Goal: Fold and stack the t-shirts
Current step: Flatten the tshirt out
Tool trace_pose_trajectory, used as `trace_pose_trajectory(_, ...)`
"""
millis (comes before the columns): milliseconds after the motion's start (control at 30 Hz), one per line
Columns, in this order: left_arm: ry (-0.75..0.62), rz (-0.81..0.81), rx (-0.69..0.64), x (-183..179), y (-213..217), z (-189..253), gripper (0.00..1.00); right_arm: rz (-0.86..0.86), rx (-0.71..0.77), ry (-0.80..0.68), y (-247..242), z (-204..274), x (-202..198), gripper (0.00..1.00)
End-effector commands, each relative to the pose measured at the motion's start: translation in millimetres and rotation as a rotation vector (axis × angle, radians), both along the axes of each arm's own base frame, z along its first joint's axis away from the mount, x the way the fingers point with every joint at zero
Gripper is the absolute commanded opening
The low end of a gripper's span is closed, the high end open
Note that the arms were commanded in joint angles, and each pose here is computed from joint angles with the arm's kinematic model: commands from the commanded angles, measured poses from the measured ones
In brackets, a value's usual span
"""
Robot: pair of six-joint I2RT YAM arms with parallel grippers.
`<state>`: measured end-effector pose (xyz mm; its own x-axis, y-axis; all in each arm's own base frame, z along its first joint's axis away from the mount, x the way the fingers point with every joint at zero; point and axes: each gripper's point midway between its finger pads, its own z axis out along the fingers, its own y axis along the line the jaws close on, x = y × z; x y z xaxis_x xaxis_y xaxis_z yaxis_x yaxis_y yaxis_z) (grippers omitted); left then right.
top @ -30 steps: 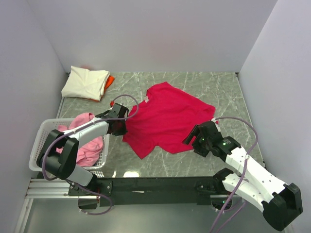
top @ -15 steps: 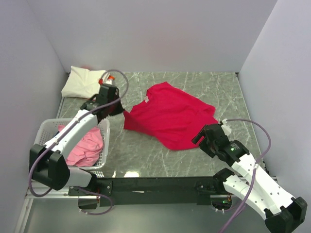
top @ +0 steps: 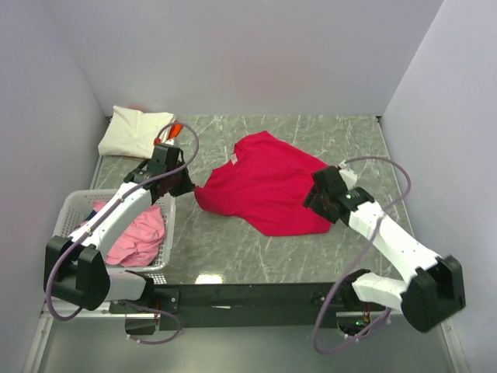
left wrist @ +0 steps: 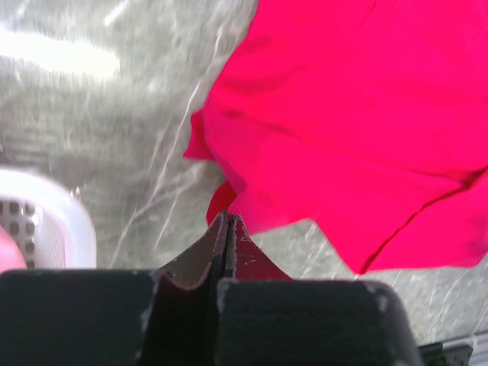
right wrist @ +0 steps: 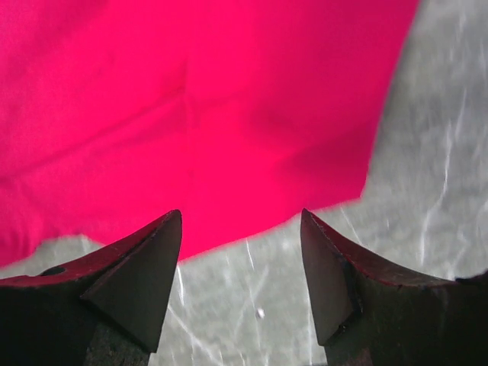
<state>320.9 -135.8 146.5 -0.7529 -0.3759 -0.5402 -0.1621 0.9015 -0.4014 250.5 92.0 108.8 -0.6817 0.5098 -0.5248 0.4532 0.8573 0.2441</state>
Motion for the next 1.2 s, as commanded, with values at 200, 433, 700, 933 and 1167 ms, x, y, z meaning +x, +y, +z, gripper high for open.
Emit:
trace_pose_trajectory(200,-0.014,-0.006,-0.057,-22,0,9,0.01,0.039,-0.111,0.007,-4,6,78,0.7)
trace_pose_trajectory(433,0.005,-0.021,-0.055,-24,-1,12,0.01,0.006,-0.199,0.093,-12,-5,114,0.67)
trace_pose_trajectory(700,0.046,-0.04,0.001,-25,5,0,0.01,-0.044,-0.196,0.145,-23,-16,156,0.63)
trace_pose_trajectory(933,0.057,-0.048,-0.002,-22,2,-5,0.01,-0.067,-0.217,0.205,-36,-29,170,0.57)
trace_pose_trajectory(1167,0.073,-0.065,0.034,-10,4,-10,0.01,-0.077,-0.216,0.237,-43,-39,151,0.56)
